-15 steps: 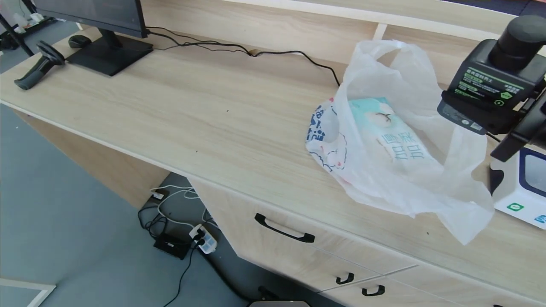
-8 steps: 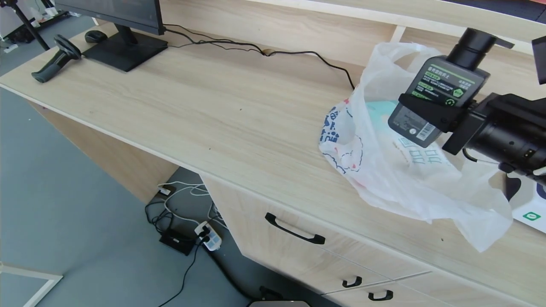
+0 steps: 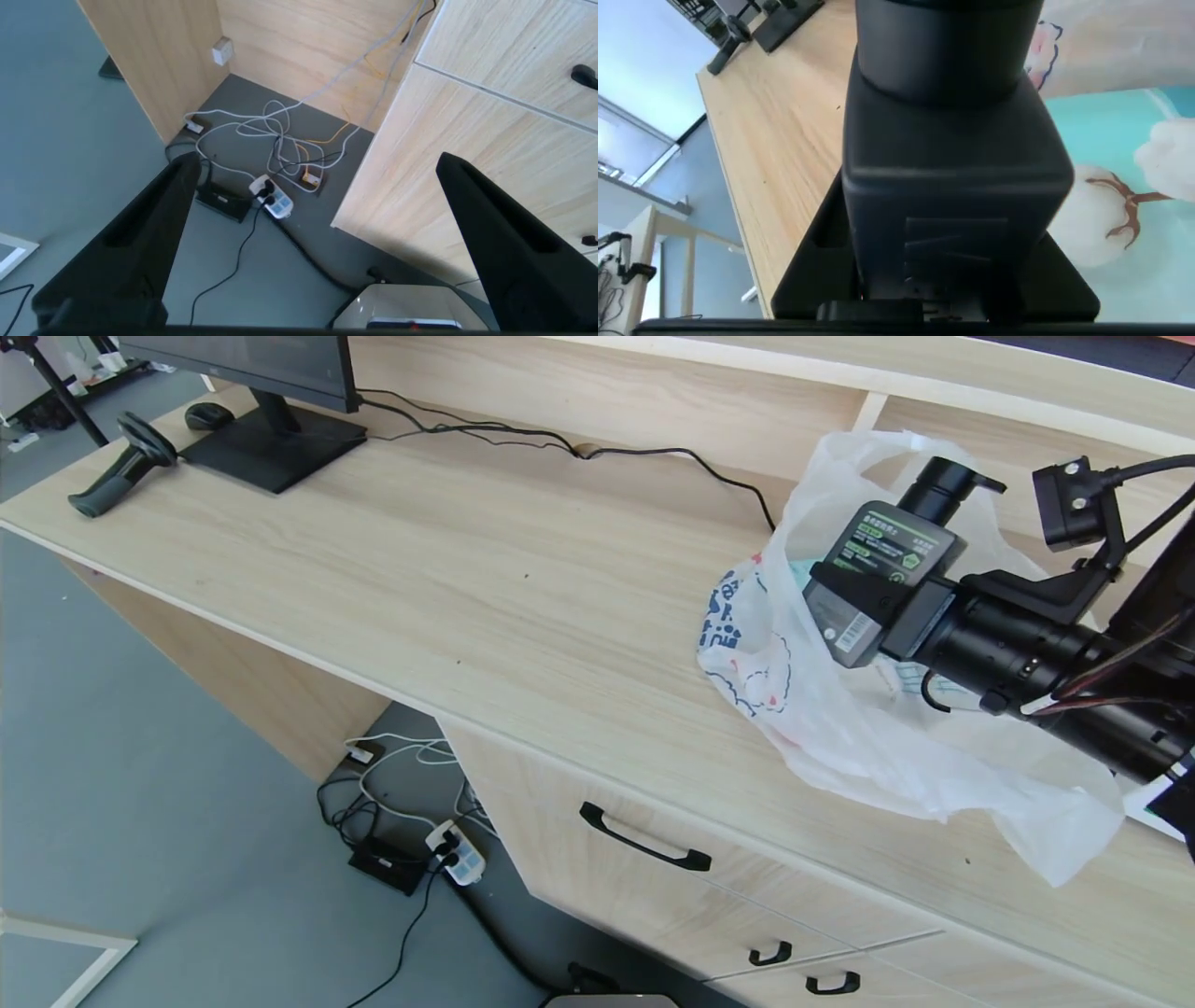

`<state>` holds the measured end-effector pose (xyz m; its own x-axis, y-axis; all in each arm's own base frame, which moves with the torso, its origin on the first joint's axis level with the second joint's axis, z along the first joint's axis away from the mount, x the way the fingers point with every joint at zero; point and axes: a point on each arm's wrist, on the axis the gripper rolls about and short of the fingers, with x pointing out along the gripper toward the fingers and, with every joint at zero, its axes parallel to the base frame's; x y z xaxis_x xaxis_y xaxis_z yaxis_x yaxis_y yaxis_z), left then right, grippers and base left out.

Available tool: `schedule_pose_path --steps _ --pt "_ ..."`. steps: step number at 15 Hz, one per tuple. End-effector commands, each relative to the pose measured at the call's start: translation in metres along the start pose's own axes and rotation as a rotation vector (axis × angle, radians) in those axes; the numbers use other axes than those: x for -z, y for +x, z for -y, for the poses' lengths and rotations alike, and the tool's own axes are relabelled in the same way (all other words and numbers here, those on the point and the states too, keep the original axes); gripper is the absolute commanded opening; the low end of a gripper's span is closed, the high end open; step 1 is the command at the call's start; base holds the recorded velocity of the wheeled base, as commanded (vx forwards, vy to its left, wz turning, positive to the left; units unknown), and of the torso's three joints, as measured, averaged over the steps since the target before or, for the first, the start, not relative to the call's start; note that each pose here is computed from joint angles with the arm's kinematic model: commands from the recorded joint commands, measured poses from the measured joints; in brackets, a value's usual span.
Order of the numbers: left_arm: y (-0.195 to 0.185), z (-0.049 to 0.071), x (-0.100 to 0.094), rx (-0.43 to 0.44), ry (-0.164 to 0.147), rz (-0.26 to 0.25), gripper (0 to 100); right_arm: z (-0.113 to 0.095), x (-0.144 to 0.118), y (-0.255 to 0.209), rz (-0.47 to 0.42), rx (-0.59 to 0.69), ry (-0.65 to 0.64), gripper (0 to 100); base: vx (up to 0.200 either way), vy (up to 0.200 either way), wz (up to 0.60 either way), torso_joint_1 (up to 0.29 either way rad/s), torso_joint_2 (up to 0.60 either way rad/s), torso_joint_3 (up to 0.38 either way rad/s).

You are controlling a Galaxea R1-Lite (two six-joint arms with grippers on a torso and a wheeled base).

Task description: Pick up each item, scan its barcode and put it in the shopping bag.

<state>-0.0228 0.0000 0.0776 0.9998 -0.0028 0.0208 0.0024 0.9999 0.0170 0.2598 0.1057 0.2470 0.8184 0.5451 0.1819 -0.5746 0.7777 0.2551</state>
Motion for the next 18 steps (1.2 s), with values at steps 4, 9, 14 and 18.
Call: schedule_pose_path --steps 4,9,14,18 --pt "0.000 0.000 0.000 0.000 0.000 -0.001 100 0.010 0.004 0.008 -0.008 0.027 0.000 0 0.000 0.000 0.00 0.000 0.00 0.000" --pt "0.000 0.000 0.000 -0.001 0.000 -0.001 100 0.033 0.003 -0.001 -0.010 0.112 -0.007 0 0.000 0.000 0.00 0.000 0.00 0.000" --pt "0.000 0.000 0.000 0.000 0.000 -0.001 100 0.031 -0.002 -0.002 0.007 0.106 -0.015 100 0.000 0.000 0.00 0.000 0.00 0.000" --pt "0.000 0.000 0.000 -0.001 0.000 -0.001 100 0.029 -0.008 -0.003 0.042 0.098 -0.025 100 0.000 0.000 0.00 0.000 0.00 0.000"
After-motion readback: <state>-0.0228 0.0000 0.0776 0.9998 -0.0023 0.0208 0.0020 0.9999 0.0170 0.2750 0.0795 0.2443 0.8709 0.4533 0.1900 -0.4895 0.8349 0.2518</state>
